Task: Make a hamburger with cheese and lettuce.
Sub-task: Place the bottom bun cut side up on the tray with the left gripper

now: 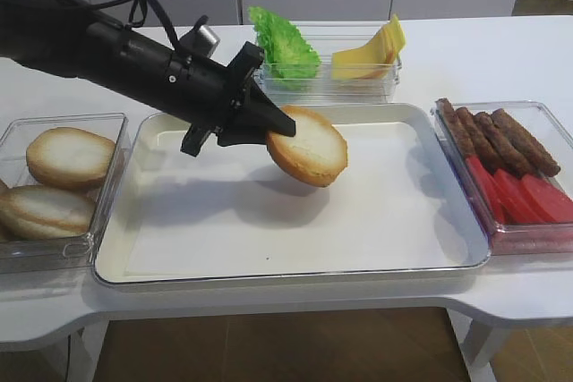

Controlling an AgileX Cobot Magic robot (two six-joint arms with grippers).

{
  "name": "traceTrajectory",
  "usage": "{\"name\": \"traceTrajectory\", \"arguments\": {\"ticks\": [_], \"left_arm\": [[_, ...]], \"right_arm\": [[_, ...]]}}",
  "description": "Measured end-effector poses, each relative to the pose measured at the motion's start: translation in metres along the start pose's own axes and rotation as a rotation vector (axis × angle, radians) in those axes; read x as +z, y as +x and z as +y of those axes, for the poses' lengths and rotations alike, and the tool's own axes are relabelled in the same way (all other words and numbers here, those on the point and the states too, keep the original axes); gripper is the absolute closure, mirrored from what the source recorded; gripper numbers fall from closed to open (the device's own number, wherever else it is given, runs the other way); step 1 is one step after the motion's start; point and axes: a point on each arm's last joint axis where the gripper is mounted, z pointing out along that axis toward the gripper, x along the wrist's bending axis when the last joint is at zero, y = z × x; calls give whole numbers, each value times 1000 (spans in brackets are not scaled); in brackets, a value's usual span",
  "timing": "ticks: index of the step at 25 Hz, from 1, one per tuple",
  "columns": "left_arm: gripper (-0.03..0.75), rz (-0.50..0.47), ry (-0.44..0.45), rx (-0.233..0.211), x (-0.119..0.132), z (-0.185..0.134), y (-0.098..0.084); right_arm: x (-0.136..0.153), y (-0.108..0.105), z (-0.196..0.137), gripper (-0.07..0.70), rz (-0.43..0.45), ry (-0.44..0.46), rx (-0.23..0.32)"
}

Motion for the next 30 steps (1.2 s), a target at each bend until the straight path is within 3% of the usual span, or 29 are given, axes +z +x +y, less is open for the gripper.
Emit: {"name": "traceTrajectory", "arguments": {"ticks": [9,30], "left_arm": [[613,50,46,-29,2,-3,7],[613,77,57,-28,1,-4,10]], "right_arm": [[0,0,0,489,2,0,-1],[0,0,0,496,0,0,0]]}}
